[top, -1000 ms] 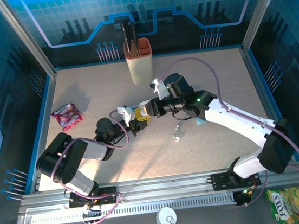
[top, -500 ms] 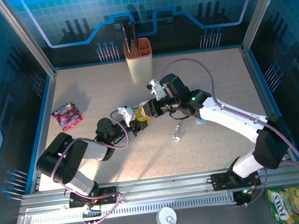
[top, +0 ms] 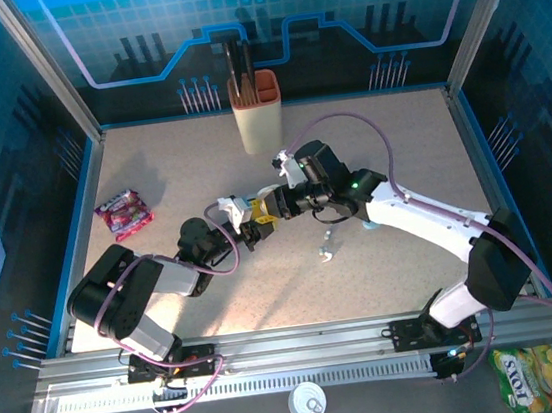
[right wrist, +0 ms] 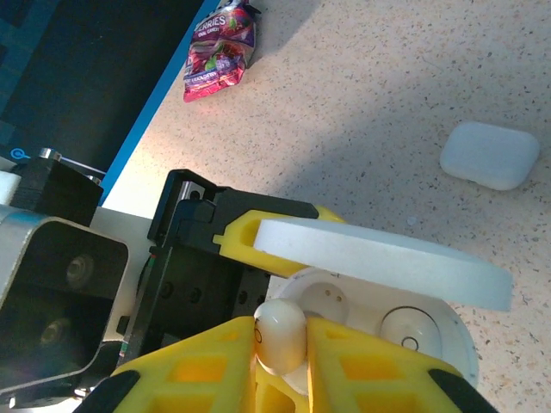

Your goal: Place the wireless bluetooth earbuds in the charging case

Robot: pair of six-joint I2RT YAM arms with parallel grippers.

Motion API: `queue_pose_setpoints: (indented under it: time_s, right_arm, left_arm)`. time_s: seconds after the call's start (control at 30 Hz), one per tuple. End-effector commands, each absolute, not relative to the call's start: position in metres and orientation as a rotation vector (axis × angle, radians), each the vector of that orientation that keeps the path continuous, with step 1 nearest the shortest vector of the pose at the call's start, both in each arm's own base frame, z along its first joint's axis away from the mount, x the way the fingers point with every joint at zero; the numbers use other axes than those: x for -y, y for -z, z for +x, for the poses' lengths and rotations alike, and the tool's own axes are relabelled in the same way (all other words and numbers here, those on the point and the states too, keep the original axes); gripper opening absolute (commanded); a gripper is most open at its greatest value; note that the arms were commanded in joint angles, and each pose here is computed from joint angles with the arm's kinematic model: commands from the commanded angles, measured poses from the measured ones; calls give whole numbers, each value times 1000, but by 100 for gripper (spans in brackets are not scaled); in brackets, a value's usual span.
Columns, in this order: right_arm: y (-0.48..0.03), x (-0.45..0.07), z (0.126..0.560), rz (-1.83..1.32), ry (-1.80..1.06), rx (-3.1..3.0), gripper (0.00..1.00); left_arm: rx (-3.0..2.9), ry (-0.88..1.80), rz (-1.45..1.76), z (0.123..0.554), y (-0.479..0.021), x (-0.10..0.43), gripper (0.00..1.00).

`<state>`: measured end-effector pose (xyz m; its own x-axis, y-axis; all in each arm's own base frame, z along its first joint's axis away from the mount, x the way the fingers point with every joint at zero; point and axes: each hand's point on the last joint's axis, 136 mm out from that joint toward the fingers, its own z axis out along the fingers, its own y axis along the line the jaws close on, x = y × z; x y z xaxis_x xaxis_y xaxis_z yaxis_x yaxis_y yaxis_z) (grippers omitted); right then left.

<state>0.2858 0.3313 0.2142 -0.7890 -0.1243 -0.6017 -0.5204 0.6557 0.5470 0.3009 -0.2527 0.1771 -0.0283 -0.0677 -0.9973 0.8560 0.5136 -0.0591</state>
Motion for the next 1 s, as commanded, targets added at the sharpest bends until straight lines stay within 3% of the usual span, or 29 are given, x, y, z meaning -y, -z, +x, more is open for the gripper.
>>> queue_pose_setpoints:
  time_s: [0.0,0.3,0.63,0.97]
  right_arm:
    - [-207,-325,288,-466,-998,-2366,20]
    - [-194,-322,293,-447,-963,-2398,30]
    - [-241,-317,280,-554,-1013,-2222,44]
    - [-263,-311,305,-540,-891,-2190,39]
  left_arm:
    - [-1344,828,736,305,-194,254,33]
    - [-1329,836,746,301,-198,256,33]
    - [-1334,819,760,302,-193,255,34]
    - [-1319,802,839,291,-181,257,33]
